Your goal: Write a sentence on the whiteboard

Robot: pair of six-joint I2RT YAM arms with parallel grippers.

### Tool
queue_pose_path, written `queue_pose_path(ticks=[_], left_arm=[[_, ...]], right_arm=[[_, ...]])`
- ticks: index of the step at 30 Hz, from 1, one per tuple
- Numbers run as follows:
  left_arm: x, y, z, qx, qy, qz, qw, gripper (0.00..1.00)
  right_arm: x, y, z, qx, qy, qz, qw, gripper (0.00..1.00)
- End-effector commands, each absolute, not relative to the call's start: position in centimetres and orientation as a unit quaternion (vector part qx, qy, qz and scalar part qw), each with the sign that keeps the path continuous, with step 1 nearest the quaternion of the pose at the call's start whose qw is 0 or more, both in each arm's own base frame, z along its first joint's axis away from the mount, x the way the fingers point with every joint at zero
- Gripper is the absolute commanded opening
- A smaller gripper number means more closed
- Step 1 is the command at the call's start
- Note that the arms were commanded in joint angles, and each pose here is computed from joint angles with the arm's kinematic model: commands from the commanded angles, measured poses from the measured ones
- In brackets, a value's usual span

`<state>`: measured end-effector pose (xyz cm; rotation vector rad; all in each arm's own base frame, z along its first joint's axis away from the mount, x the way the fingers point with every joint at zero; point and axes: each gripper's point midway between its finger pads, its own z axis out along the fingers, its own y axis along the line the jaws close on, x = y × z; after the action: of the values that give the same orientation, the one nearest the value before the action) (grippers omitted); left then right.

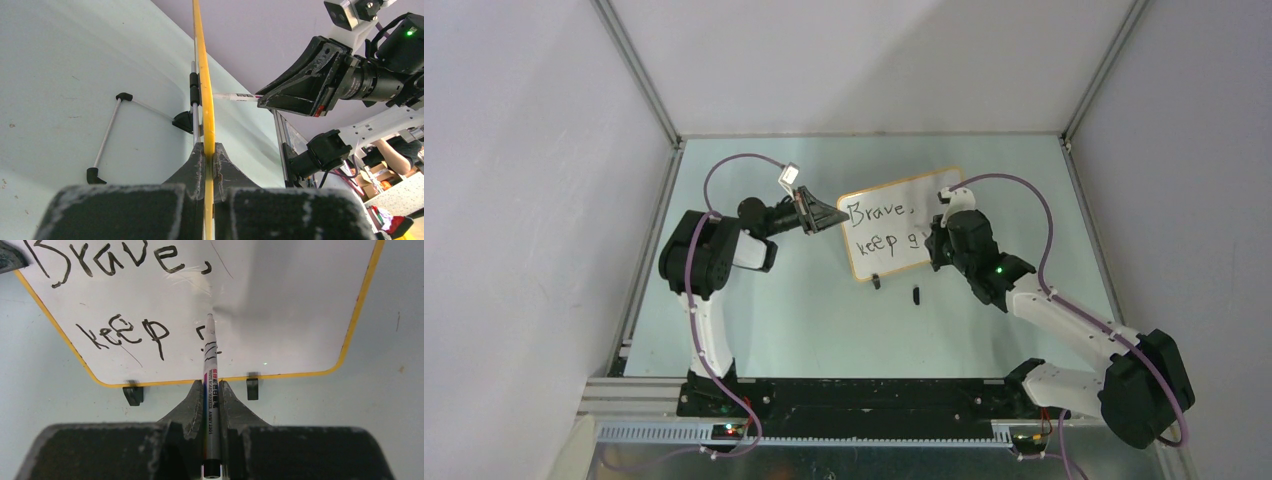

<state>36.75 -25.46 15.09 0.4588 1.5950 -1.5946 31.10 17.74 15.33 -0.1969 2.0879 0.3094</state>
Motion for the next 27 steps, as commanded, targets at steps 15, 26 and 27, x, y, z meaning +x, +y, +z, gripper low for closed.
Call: queue_pose_path(ticks=[15,26,27], left_arm=[[34.84,-25.9,15.82,0.234,0.614,-0.636,0.404,0.0],[34.84,-25.88,15.81,0.234,0.614,-0.636,0.404,0.0],[34.84,-25.88,15.79,0.234,0.614,-0.636,0.404,0.0]], right_arm=[[31.16,17.09,15.44,-0.083,0.861,0.103,0.491,0.0],[31.57,16.98,15.11,-0.081,0.862,0.098,0.49,0.0],[31.59,17.0,15.11,-0.081,0.862,0.099,0.49,0.0]])
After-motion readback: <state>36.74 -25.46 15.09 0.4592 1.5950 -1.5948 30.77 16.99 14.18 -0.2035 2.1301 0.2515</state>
